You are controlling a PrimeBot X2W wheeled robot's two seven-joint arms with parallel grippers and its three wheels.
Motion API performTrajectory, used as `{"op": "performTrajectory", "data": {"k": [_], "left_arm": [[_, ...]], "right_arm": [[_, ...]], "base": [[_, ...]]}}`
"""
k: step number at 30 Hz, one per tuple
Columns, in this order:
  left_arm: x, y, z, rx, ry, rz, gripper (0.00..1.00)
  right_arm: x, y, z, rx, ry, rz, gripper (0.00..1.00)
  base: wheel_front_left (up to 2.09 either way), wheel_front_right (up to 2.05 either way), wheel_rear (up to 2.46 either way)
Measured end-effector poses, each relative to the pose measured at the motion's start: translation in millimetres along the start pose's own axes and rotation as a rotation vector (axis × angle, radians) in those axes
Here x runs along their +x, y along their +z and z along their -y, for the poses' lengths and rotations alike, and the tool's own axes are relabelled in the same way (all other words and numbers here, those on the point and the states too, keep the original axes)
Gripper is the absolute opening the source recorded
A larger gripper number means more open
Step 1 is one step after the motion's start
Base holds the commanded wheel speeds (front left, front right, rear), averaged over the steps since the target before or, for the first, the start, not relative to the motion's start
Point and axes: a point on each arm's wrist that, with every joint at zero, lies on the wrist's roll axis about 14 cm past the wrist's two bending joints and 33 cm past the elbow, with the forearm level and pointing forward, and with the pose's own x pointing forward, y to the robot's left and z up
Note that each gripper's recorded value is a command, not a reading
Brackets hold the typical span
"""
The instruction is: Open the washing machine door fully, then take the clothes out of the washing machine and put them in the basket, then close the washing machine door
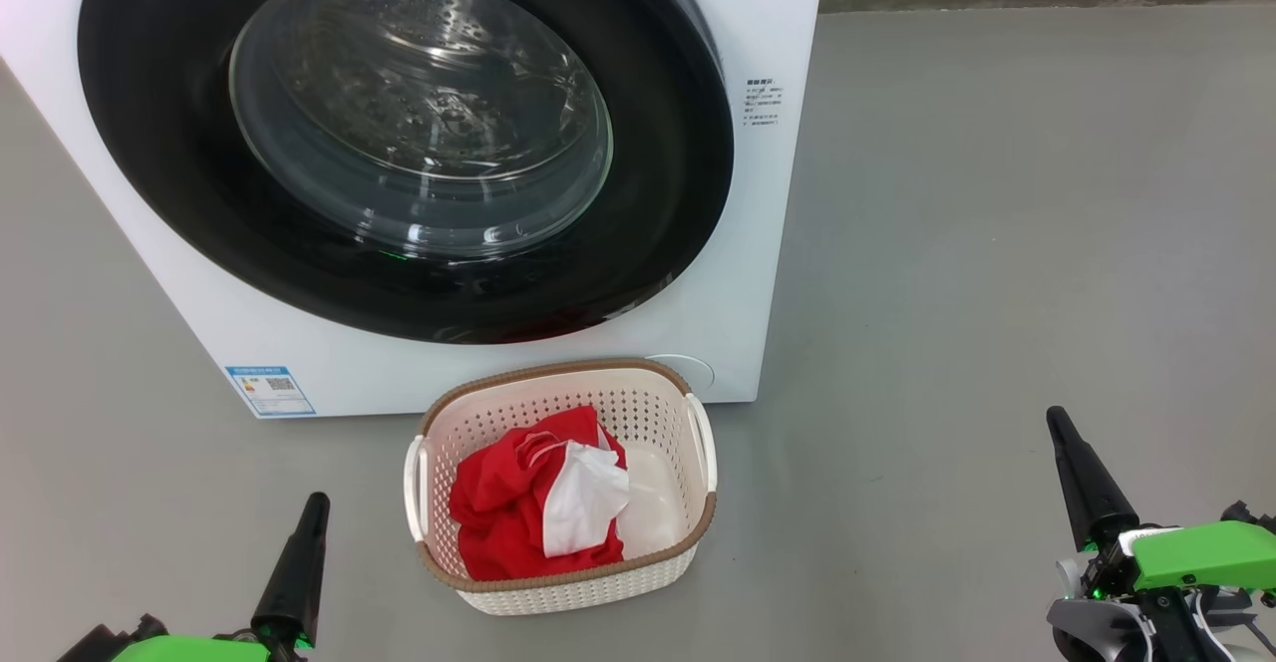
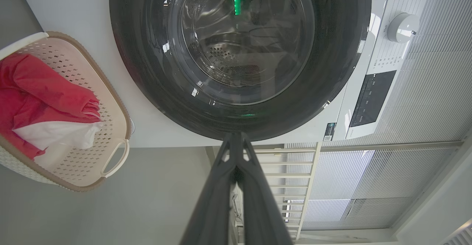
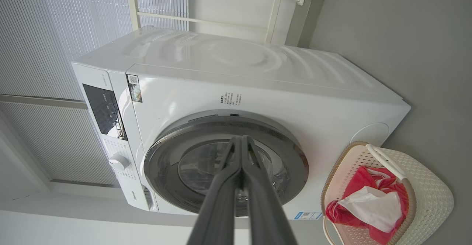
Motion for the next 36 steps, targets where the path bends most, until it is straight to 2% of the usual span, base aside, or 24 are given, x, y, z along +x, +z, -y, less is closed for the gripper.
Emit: {"op": "performTrajectory", "data": {"k": [36], "left_arm": [[0.0,0.0,0.0,0.000,0.000,0.000,0.00]], "right_arm": [[0.0,0.0,0.0,0.000,0.000,0.000,0.00]], "base": [[0.00,0.00,0.00]]}}
